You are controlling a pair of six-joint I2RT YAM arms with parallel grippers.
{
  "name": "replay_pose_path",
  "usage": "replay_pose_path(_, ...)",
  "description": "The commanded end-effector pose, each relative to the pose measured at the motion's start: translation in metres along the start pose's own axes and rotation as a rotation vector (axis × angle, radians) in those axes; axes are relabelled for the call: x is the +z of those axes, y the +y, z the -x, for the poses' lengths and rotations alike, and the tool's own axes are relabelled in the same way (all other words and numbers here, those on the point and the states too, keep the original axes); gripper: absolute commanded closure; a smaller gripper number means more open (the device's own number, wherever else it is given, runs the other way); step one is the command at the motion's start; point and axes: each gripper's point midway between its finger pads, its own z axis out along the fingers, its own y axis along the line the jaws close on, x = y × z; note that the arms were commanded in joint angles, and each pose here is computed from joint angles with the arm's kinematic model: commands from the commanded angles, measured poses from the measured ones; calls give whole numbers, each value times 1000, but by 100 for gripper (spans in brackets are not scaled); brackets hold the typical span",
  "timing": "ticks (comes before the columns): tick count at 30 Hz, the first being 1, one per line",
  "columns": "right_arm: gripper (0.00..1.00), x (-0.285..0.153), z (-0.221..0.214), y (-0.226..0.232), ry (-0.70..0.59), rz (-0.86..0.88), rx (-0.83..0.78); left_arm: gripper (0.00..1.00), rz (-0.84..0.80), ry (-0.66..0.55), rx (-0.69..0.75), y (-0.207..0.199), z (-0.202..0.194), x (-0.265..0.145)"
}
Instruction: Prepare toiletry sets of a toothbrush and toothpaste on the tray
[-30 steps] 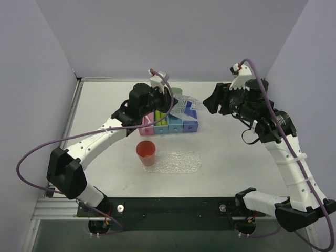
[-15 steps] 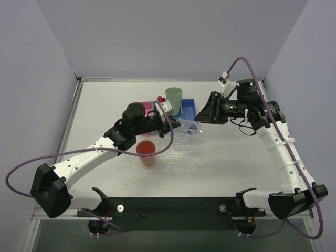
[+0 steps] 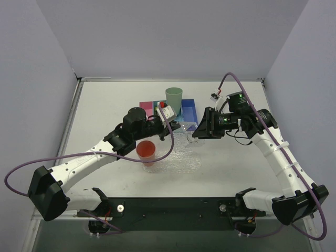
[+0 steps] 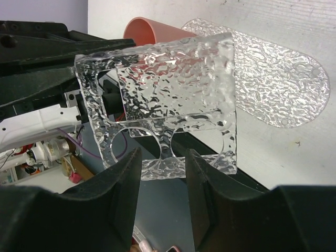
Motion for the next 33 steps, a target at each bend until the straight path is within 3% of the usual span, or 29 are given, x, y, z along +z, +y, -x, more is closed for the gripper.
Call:
replay_pose_path(1, 65, -6, -11, -4, 4, -20, 4, 100, 31, -119, 52, 5, 37, -7)
replay_pose_path(27, 66, 25, -34, -4, 109, -9, 33, 100, 1, -184, 37, -4, 46, -13)
replay_pose_path(33, 71, 31, -36, -8, 113, -22, 45, 100, -8, -204, 24, -7, 47, -14)
